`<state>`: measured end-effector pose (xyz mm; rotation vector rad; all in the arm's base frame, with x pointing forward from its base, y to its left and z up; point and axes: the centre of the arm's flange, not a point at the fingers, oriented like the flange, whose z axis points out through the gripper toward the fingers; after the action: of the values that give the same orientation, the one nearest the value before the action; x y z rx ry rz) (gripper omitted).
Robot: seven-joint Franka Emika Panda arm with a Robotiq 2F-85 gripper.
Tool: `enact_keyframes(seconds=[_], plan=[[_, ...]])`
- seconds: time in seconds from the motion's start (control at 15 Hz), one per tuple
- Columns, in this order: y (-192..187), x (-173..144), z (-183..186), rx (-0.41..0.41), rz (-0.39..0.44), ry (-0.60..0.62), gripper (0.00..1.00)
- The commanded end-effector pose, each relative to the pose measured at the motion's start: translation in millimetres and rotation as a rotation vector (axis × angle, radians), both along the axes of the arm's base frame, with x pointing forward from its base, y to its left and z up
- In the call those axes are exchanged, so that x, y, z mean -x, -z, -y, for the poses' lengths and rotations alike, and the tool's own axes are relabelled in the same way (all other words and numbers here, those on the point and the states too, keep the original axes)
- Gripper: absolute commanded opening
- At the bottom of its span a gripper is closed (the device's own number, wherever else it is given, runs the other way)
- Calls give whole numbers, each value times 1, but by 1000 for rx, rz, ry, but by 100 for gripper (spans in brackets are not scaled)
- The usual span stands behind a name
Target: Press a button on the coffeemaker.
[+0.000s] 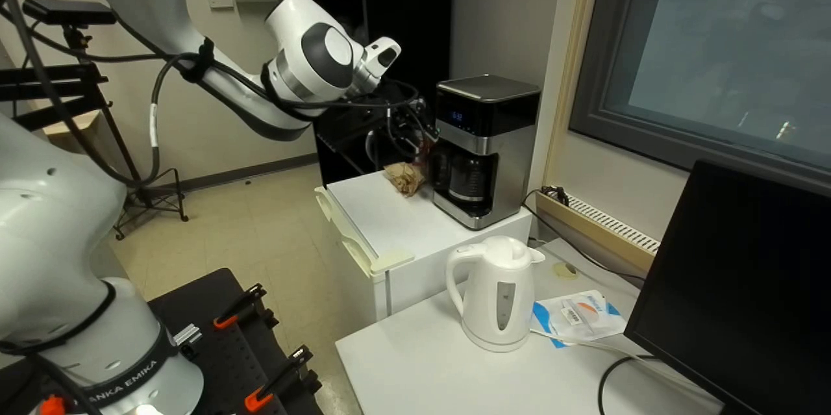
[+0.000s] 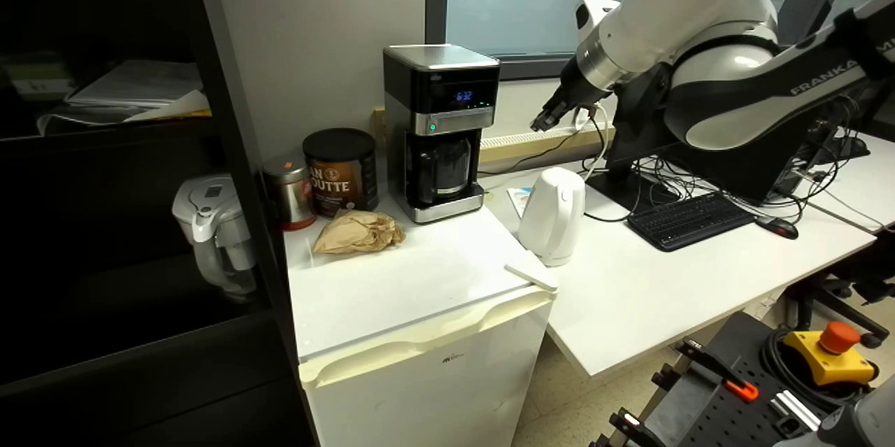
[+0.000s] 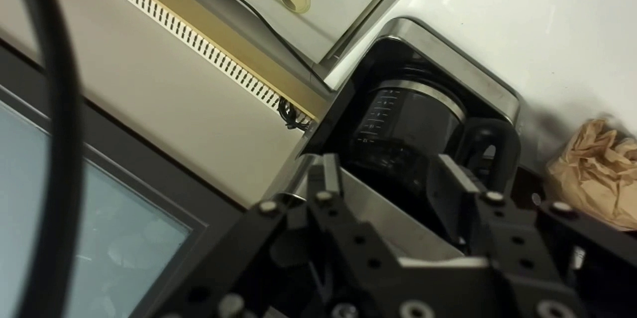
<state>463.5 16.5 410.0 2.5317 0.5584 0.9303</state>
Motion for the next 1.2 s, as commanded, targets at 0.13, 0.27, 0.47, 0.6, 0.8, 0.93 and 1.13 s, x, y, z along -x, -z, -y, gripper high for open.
enact_keyframes(seconds=[0.13, 0.27, 0.47, 0.6, 0.8, 0.93, 1.13], plan=[[27, -16, -25, 21, 85, 0, 5], [29, -19, -30, 29, 101, 1, 0], [34, -26, -34, 43, 134, 6, 3], [38, -31, -34, 49, 148, 13, 4], [48, -42, -30, 66, 165, 36, 4], [59, -50, -27, 81, 174, 56, 4], [77, -63, -20, 90, 180, 78, 4]])
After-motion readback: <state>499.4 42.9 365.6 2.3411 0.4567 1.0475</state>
